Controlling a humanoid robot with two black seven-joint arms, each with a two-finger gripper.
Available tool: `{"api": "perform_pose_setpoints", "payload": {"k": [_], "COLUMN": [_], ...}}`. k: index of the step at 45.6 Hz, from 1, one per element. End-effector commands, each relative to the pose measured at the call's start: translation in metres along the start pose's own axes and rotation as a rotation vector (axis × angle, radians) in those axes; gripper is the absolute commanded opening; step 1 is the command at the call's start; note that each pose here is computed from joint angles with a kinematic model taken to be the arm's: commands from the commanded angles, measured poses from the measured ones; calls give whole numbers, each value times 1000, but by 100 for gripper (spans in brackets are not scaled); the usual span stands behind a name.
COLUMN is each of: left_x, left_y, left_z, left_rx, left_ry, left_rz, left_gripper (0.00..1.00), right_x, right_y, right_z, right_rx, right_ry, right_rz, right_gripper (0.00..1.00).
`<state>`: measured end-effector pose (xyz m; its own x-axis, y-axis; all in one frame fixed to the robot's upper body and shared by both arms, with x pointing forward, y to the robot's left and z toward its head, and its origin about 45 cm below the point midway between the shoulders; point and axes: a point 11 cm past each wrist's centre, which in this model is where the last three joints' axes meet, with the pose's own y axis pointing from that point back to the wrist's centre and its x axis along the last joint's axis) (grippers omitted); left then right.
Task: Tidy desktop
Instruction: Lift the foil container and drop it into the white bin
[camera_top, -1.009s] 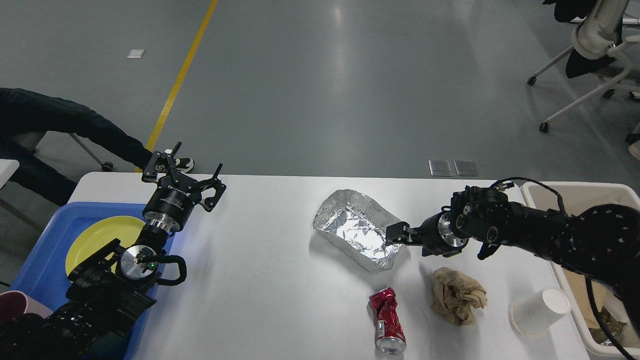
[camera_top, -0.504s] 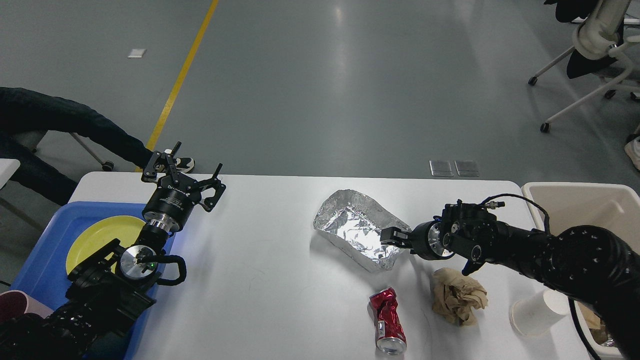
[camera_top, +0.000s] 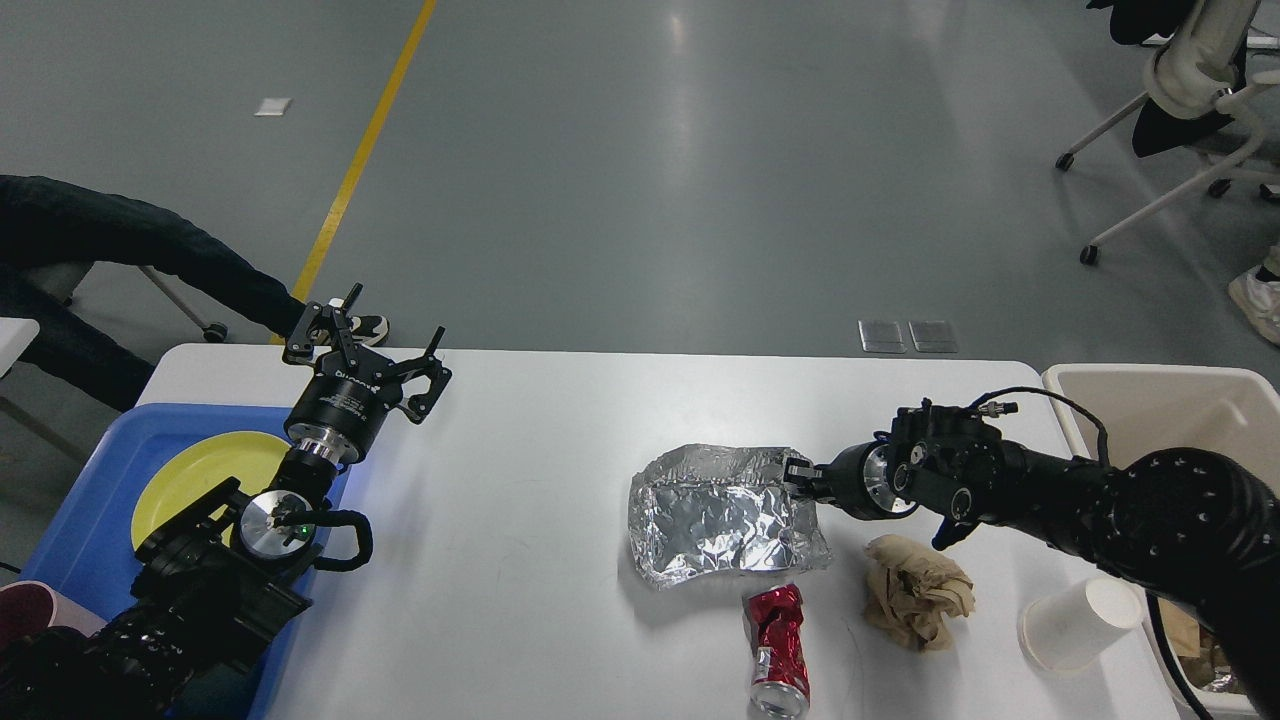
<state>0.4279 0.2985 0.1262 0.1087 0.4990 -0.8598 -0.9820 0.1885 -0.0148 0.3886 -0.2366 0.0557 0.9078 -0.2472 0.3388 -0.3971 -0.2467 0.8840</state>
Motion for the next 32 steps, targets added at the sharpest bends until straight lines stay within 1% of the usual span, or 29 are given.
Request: {"api": "perform_pose_setpoints", "payload": {"k": [1, 5, 12, 22, 28, 32], "left_x": [0, 0, 0, 0, 0, 0], "left_y": [0, 0, 0, 0, 0, 0], "left_z": [-1, 1, -1, -1, -1, -1], "left_rx": [1, -1, 1, 1, 1, 1], "left_ry": [1, -1, 1, 1, 1, 1], "left_rz": [0, 1, 0, 0, 0, 0], "left_gripper": [96, 96, 96, 96, 96, 96], "right_x": [10, 19, 65, 155, 194, 210], "right_y": [10, 22, 68, 181, 249, 282], "right_z": [8, 14, 22, 41, 54, 65], "right_rx": [13, 23, 33, 37, 31, 9], "right_ry": [-52, -80, -96, -136, -152, -157], "right_rz": [14, 17, 55, 114, 207, 279], "right_gripper": [0, 0, 0, 0, 0, 0]}}
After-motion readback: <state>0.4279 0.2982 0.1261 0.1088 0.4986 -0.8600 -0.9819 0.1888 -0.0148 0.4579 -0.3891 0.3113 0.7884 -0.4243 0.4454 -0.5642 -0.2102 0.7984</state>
